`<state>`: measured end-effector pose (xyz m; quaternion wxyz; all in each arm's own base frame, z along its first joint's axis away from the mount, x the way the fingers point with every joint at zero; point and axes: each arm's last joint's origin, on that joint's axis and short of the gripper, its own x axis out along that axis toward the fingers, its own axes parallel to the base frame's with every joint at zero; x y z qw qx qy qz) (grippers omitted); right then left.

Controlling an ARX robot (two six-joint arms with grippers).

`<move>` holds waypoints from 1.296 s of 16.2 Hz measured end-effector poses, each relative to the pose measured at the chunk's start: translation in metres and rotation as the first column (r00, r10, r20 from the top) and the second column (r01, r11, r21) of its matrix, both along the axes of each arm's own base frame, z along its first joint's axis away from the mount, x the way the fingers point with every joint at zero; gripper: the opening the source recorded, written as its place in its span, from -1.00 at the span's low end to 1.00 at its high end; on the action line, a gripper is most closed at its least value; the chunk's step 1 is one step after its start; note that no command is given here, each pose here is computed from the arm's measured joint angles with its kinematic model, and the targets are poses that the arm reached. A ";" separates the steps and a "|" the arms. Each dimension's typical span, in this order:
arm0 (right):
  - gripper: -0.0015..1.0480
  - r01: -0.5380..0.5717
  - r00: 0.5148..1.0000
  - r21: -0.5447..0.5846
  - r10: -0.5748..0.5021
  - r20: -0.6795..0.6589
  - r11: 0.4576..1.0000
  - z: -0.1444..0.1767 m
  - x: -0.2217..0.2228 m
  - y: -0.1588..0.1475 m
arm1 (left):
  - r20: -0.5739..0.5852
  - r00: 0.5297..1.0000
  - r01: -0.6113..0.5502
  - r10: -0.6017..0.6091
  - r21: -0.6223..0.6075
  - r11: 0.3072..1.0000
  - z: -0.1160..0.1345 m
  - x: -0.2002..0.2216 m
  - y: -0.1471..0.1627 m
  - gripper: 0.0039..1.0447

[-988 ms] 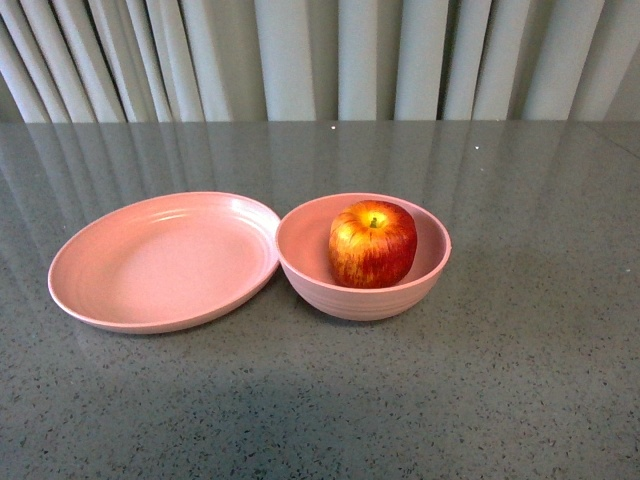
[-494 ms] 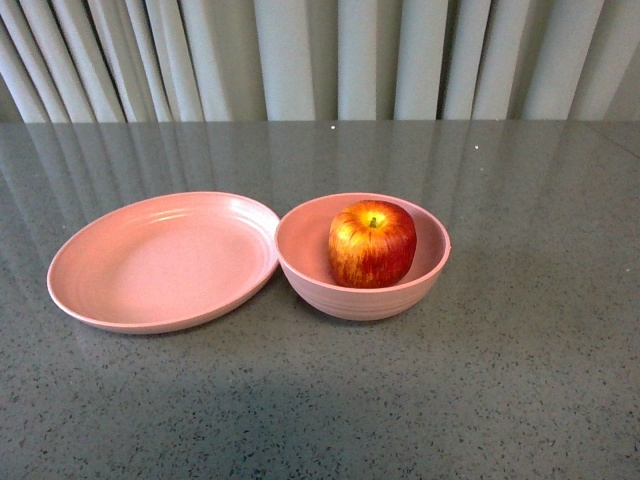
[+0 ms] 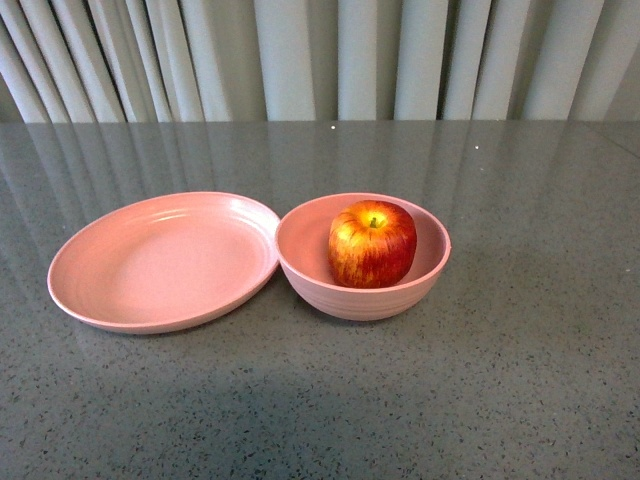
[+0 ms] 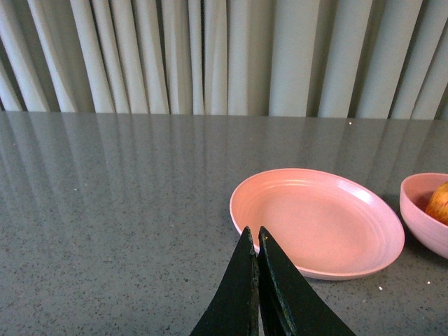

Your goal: Move apple from plate to bowl

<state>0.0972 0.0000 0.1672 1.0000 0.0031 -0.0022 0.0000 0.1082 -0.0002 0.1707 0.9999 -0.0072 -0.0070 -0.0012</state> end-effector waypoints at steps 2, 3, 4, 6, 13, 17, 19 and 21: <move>0.87 0.000 1.000 0.000 0.000 0.000 1.000 0.000 0.000 0.000 | -0.043 0.999 -0.001 0.001 0.000 1.000 -0.006 -0.010 0.000 -0.98; 0.87 0.000 1.000 0.000 0.000 0.000 1.000 0.000 0.000 0.000 | 0.011 1.000 0.001 -0.002 0.001 1.000 0.000 -0.011 0.000 -0.98; 0.87 0.000 1.000 0.000 0.000 0.001 1.000 0.000 0.000 0.000 | -0.022 1.000 0.002 -0.002 0.002 1.000 -0.004 -0.011 0.000 -0.98; 0.87 0.000 1.000 0.000 0.000 0.000 1.000 0.000 0.000 0.000 | -0.008 1.000 0.000 0.000 0.003 1.000 -0.003 -0.011 0.000 -0.98; 0.87 0.000 1.000 0.000 0.000 0.000 1.000 0.000 0.000 0.000 | -0.011 1.000 0.000 0.000 0.003 1.000 -0.003 -0.011 0.000 -0.13; 0.87 0.000 1.000 0.000 0.000 0.000 1.000 0.000 0.000 0.000 | -0.011 1.000 0.000 0.000 0.003 1.000 -0.003 -0.011 0.000 0.81; 0.87 0.000 1.000 0.000 0.000 0.000 1.000 0.000 0.000 0.000 | -0.011 1.000 0.000 0.000 0.004 1.000 -0.003 -0.011 0.000 0.87; 0.87 0.000 1.000 0.000 0.000 0.000 1.000 0.000 0.000 0.000 | -0.011 1.000 0.000 0.000 0.004 1.000 -0.003 -0.011 0.000 0.88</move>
